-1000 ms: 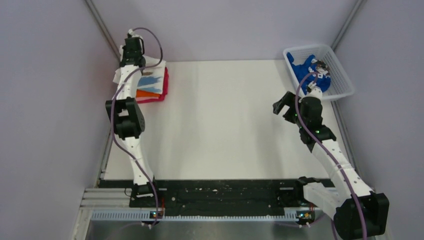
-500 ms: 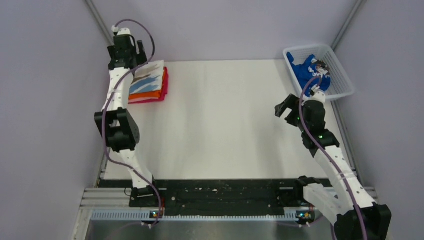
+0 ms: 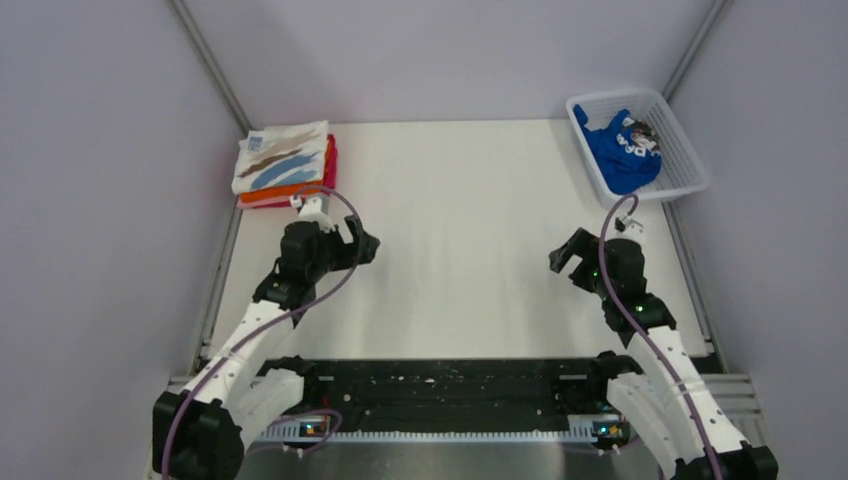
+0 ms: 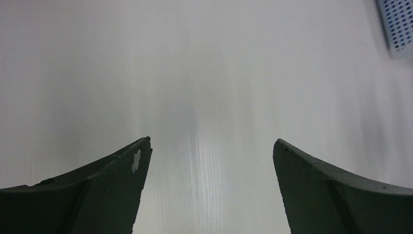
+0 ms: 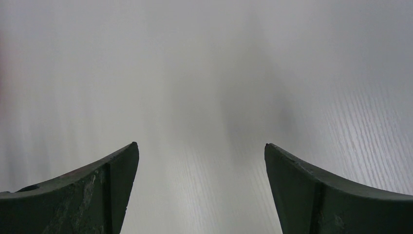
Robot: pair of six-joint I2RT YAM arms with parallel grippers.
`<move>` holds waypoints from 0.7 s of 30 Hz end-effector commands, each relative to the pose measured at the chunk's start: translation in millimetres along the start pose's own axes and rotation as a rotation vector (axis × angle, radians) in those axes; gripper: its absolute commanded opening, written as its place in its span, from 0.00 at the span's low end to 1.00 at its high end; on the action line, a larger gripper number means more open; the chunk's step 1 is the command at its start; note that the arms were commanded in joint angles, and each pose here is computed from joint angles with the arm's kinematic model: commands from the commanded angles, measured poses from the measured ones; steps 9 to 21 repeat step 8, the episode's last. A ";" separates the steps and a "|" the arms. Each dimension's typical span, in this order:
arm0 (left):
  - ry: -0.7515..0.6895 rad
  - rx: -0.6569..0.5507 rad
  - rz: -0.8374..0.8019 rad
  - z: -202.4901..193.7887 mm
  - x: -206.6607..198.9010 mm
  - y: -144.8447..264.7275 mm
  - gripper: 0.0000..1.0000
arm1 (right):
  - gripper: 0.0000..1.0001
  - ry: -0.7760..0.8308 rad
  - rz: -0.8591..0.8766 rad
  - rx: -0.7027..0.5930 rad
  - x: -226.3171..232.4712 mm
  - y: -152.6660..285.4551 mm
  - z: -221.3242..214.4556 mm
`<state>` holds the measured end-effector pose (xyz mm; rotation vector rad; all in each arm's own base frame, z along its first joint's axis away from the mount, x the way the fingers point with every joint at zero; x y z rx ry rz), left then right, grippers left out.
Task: Fold and stack the t-shirts
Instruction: Reset both arms
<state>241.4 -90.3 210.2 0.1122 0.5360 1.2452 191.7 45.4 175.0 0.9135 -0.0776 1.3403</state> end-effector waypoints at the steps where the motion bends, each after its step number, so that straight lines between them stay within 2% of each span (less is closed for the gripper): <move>1: 0.100 0.055 0.054 -36.6 9.4 14.2 0.99 | 0.99 -0.047 -0.013 0.030 -12.4 0.8 -17.6; 4: 0.106 0.035 0.078 -47.6 14.4 23.4 0.99 | 0.99 -0.066 -0.007 0.033 -17.5 -0.2 -25.4; 8: 0.097 -0.020 0.097 -34.2 13.1 32.1 0.99 | 0.99 -0.068 0.029 0.009 -12.5 2.3 -21.0; 21: 0.097 -0.020 0.097 -34.2 13.1 32.1 0.99 | 0.99 -0.068 0.029 0.009 -12.5 2.3 -21.0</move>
Point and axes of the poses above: each gripper's point midway between its finger pads, its own y axis back along the fingers, its own x axis along the line the jaws close on, z = x × y, the point moved 8 cm from there along y, back along the fingers, and after that the axes turned 8 degrees about -y, right-handed, at the moved point
